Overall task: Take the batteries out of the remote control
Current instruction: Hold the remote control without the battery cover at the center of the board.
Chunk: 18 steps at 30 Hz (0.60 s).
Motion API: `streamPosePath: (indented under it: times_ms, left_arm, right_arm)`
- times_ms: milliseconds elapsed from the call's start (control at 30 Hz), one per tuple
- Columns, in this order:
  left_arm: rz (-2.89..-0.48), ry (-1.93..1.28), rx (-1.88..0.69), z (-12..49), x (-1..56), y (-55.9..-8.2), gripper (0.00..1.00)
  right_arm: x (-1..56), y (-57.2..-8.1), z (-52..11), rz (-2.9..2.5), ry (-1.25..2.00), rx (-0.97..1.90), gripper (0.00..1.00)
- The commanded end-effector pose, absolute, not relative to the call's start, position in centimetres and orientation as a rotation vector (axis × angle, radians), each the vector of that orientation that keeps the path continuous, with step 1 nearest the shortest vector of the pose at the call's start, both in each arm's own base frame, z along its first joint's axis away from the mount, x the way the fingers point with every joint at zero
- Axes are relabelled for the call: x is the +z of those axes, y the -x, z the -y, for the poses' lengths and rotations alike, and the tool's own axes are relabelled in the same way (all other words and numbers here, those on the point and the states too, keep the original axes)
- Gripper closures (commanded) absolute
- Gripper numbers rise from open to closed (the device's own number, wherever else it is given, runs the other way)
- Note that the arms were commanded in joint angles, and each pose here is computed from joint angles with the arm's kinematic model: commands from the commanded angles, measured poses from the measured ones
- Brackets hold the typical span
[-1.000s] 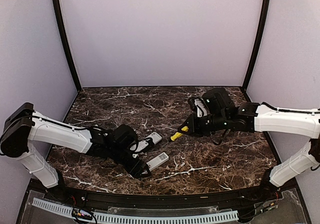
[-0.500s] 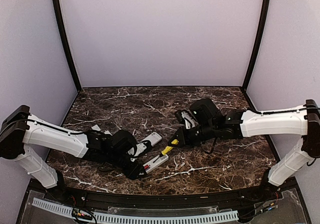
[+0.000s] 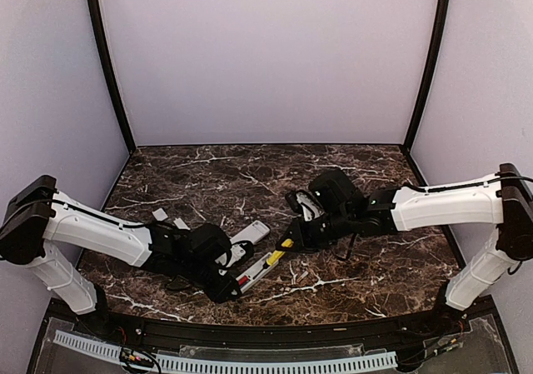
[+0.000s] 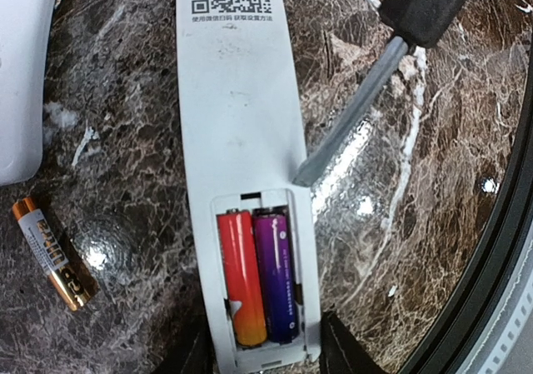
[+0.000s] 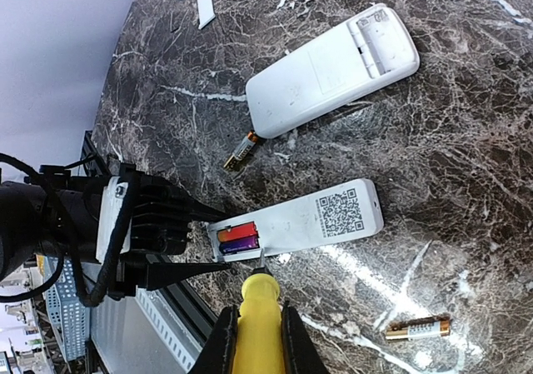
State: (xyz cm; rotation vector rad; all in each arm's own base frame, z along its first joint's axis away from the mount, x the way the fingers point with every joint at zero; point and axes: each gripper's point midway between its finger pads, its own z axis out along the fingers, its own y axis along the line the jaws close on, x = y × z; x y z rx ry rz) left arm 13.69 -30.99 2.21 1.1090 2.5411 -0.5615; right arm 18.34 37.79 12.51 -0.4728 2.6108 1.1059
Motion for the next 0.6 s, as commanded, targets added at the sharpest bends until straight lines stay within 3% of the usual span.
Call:
streamPosePath:
  times_ms: [0,567]
  left_arm:
    - [-2.564,-1.142,-0.500,30.1,1.5,-13.3,0.58]
    - [-2.555,-1.155,-0.494,30.3,1.7,-13.4,0.68]
  right_arm:
    - [14.0,-18.5,-39.2,-2.554,0.493,1.169,1.00]
    - [12.9,-18.4,-39.6,-2.594,0.492,1.163,1.00]
